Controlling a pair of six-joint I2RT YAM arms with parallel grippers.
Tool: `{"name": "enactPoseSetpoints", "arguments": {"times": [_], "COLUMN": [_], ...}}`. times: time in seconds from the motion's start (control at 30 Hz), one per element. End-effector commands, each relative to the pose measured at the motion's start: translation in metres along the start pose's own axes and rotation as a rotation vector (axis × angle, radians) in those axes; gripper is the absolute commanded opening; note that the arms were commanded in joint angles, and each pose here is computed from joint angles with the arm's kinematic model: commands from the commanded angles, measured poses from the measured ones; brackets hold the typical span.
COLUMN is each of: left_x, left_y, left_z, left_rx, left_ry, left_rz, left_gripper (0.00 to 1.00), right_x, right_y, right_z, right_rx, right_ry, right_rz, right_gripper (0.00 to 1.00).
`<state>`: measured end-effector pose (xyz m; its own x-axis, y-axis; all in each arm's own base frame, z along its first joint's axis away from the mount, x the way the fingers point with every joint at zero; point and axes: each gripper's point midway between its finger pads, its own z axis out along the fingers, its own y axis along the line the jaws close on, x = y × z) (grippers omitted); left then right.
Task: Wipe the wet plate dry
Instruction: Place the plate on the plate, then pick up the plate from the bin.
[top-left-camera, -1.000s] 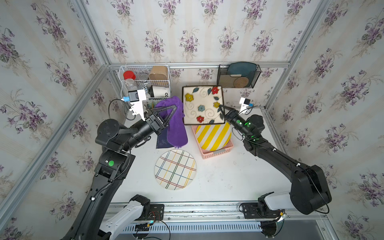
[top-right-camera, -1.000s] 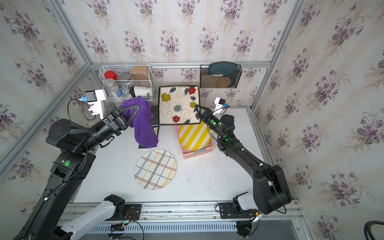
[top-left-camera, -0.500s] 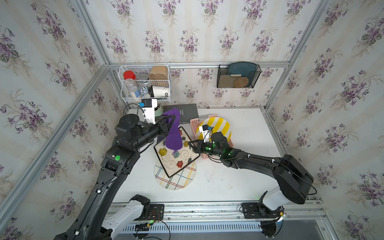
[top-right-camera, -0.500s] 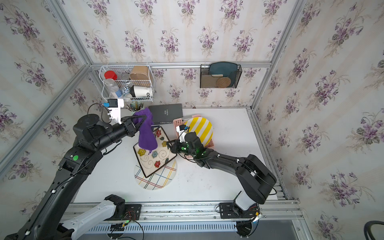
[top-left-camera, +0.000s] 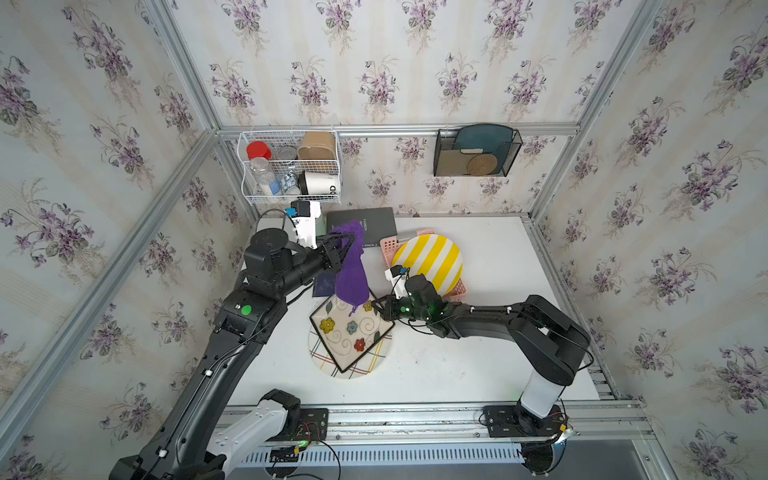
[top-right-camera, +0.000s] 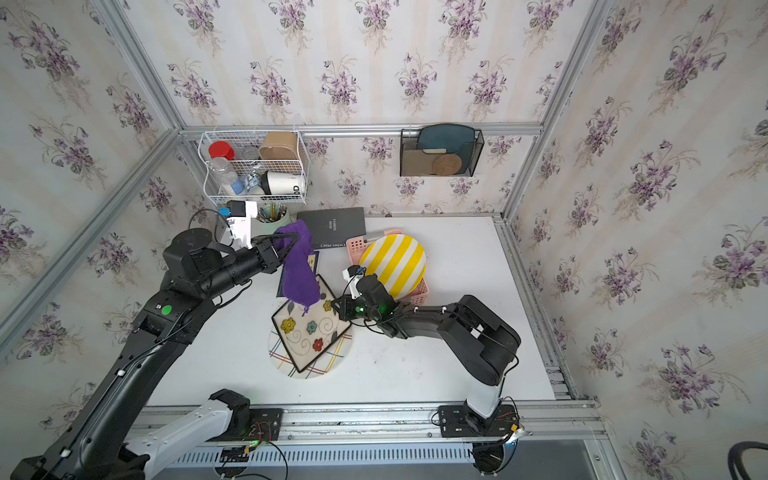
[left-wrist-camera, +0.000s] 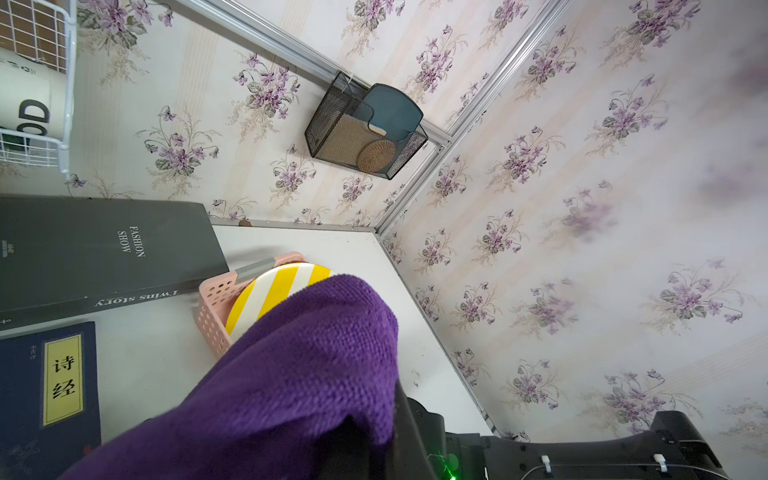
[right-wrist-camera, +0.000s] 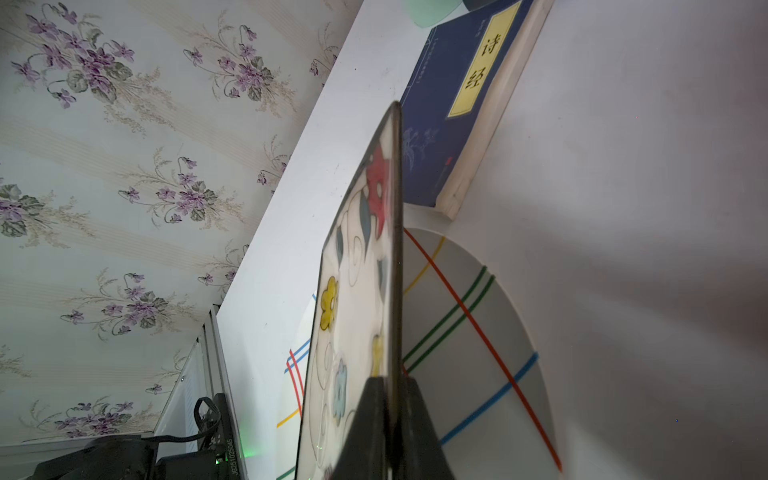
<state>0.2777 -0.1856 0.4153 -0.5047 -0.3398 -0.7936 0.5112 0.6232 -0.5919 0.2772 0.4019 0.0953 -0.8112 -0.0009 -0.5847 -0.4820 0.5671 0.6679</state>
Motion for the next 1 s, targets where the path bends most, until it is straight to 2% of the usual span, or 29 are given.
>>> {"name": "enactPoseSetpoints", "arguments": {"times": [0.0, 0.07, 0.13, 0.3, 0.37, 0.43, 0.5, 0.53, 0.63, 0.77, 0.87, 0.97], "left_x": [-0.006, -0.004, -0.002, 0.001, 0.002, 0.003, 0.004, 0.006, 0.01, 0.012, 0.014, 0.017], "left_y": [-0.007, -0.006, -0.004, -0.001, 0.0, 0.001, 0.003, 0.004, 0.006, 0.008, 0.011, 0.013], "left_z": [0.0, 0.0, 0.001, 0.004, 0.006, 0.008, 0.011, 0.013, 0.018, 0.021, 0.022, 0.025], "left_rx": [0.033, 0.03, 0.026, 0.026, 0.029, 0.028, 0.025, 0.024, 0.03, 0.033, 0.025, 0.023], "left_ry": [-0.023, -0.019, -0.012, -0.005, -0.001, 0.001, 0.007, 0.017, 0.035, 0.043, 0.05, 0.056], "left_rz": [0.005, 0.003, -0.001, -0.007, -0.009, -0.011, -0.014, -0.019, -0.027, -0.037, -0.038, -0.045], "left_gripper": [0.0, 0.0, 0.0, 0.0, 0.0, 0.0, 0.0, 0.0, 0.0, 0.0, 0.0, 0.0], "right_x": [0.014, 0.018, 0.012, -0.033, -0.057, -0.084, -0.113, -0.133, -0.187, -0.193, -0.2, -0.204], "right_y": [-0.024, -0.028, -0.023, 0.004, 0.019, 0.028, 0.016, 0.001, -0.085, -0.165, -0.202, -0.228], "right_z": [0.006, 0.006, 0.001, -0.029, -0.047, -0.069, -0.092, -0.106, -0.158, -0.19, -0.207, -0.204], "right_rx": [0.094, 0.11, 0.11, 0.142, 0.13, 0.115, 0.154, 0.189, 0.374, 0.49, 0.58, 0.587], "right_ry": [0.042, 0.057, 0.044, -0.067, -0.135, -0.206, -0.261, -0.303, -0.346, -0.3, -0.318, -0.283], "right_rz": [-0.018, -0.02, -0.033, -0.113, -0.143, -0.156, -0.149, -0.131, 0.009, 0.181, 0.174, 0.186], "right_gripper": [0.13, 0.22, 0.37, 0.75, 0.83, 0.85, 0.85, 0.84, 0.77, 0.71, 0.76, 0.78]}}
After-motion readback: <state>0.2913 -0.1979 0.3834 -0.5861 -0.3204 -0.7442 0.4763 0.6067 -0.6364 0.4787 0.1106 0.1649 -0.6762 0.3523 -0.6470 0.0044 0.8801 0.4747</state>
